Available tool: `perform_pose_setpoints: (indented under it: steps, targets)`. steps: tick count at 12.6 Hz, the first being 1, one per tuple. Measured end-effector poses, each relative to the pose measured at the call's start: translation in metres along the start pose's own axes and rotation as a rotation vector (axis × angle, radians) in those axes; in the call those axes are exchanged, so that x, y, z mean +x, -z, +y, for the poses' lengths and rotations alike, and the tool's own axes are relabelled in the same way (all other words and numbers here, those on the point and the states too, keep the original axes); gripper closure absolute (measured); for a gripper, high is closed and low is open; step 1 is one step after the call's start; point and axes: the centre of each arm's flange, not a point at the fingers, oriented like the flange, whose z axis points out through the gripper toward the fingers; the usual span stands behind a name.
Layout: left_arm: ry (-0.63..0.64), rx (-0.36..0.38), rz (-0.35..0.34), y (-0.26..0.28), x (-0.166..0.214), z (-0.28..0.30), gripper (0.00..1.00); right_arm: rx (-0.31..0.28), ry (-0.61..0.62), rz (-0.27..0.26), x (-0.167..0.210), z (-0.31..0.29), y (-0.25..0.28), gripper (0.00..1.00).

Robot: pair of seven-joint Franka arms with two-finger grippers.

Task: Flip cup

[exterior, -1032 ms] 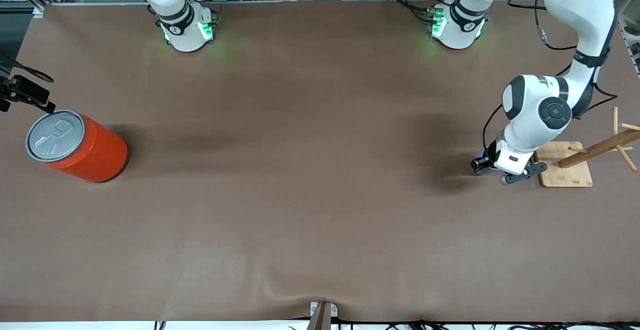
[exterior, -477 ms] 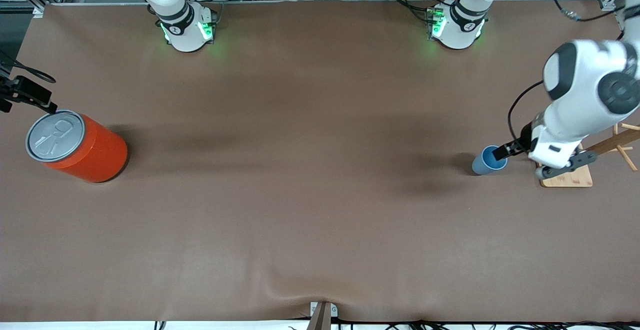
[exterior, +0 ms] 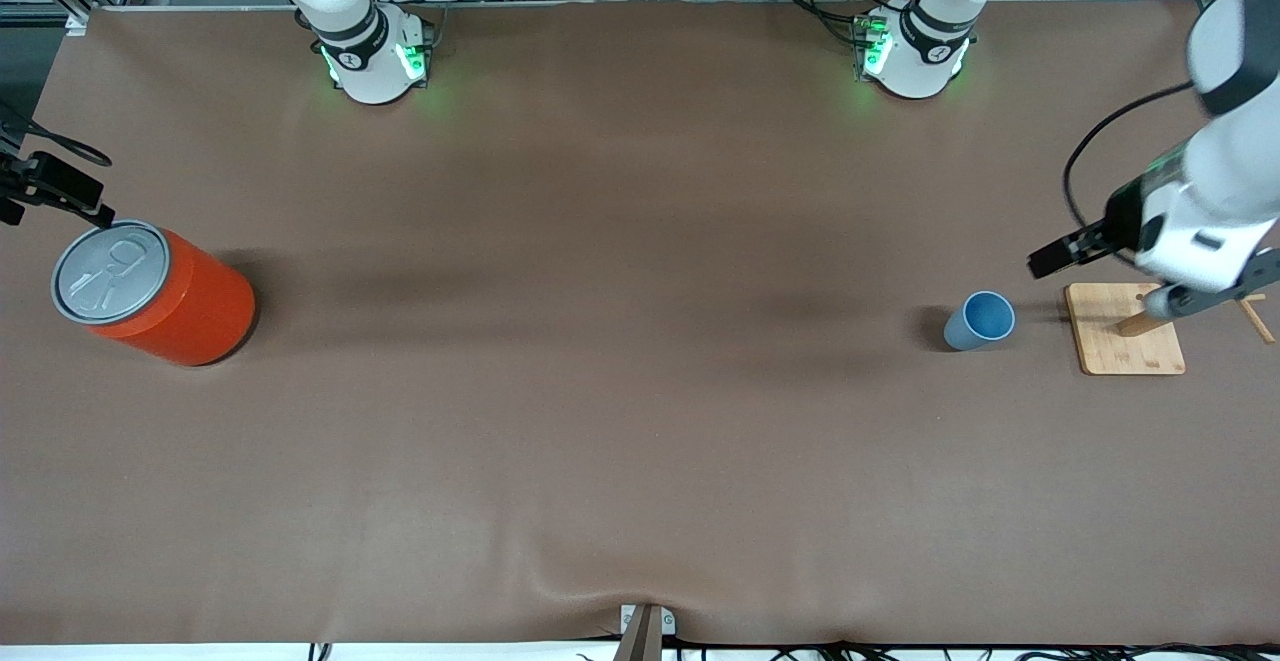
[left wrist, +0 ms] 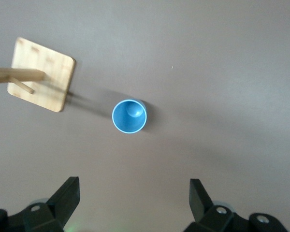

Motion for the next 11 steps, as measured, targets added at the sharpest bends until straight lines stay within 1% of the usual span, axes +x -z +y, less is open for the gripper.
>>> perform_pose_setpoints:
  steps: [2, 4, 11]
  targets:
    - [-0.026, -0.013, 0.056, 0.04, -0.019, -0.007, 0.0, 0.004, -0.001, 0.0, 0.0, 0.0, 0.0, 0.0]
    - [-0.047, -0.018, 0.087, 0.06, -0.034, -0.009, 0.0, 0.007, -0.002, 0.001, 0.0, 0.0, 0.0, 0.0]
    - [-0.104, -0.014, 0.08, 0.055, -0.041, 0.009, 0.0, 0.009, -0.003, 0.001, 0.0, 0.0, 0.0, 0.0]
